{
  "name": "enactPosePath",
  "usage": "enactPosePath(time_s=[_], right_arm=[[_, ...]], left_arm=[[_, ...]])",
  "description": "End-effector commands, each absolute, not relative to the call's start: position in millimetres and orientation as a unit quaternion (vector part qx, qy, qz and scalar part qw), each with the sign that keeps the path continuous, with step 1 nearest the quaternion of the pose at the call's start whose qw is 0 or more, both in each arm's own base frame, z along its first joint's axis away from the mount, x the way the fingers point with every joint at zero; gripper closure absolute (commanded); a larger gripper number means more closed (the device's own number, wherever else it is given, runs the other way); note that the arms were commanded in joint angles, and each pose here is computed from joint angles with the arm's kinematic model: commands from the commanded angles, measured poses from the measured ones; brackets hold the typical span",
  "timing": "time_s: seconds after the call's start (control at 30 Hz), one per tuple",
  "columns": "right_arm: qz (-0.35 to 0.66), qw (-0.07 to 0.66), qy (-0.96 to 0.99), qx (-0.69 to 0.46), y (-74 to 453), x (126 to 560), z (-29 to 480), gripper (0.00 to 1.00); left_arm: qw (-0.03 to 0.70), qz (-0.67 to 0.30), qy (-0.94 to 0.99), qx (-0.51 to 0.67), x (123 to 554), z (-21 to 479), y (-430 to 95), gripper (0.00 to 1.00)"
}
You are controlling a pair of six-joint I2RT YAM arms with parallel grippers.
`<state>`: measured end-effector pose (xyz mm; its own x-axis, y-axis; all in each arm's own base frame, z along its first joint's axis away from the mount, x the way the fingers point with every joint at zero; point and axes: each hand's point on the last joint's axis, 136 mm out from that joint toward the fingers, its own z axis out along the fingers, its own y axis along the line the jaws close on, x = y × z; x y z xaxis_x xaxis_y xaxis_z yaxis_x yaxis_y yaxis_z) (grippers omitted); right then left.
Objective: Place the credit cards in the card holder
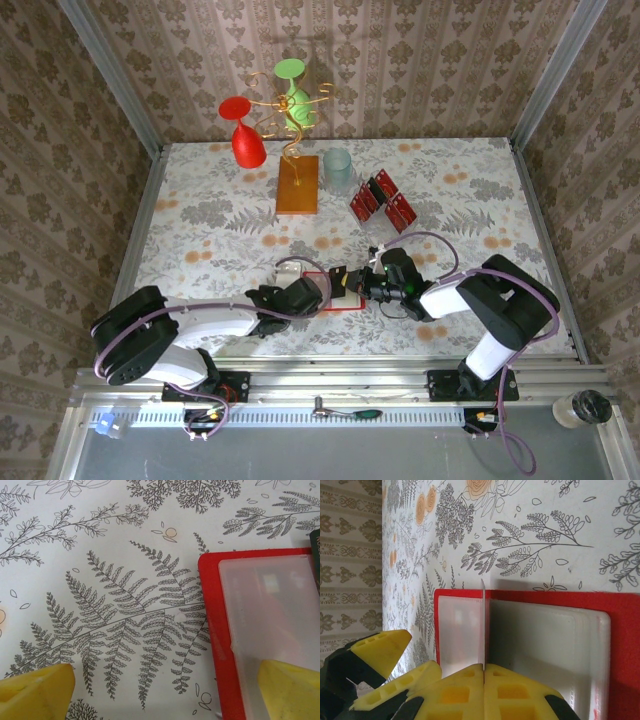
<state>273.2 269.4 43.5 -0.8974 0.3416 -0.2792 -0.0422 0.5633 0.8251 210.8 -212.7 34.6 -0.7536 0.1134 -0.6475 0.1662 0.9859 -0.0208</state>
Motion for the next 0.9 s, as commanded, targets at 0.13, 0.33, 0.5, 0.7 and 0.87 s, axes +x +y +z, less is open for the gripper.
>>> enactPosePath(time_s=[0.13,0.33,0.5,0.7,0.87], right_arm=[[0.462,0.198,0.86,0.085,270.6,268.2,35.7,1.0],[0.459,0.197,0.862,0.087,268.6,266.1,33.1,1.0],[0.454,0.195,0.865,0.086,266.5,263.1,31.5,1.0],[0.451,0.188,0.869,0.082,266.9,260.0,28.2,1.0],[0.452,0.184,0.869,0.079,267.8,256.8,26.5,1.0]], left_arm=[[0.333,-0.006,0.941,0.067,203.8,20.6,-195.1,0.05],[0.328,-0.001,0.942,0.065,202.5,14.5,-194.0,0.05],[0.327,-0.001,0.943,0.064,201.8,12.7,-193.8,0.05],[0.326,0.0,0.943,0.064,201.3,12.0,-193.4,0.05],[0.327,0.0,0.943,0.064,201.6,12.1,-193.6,0.05]])
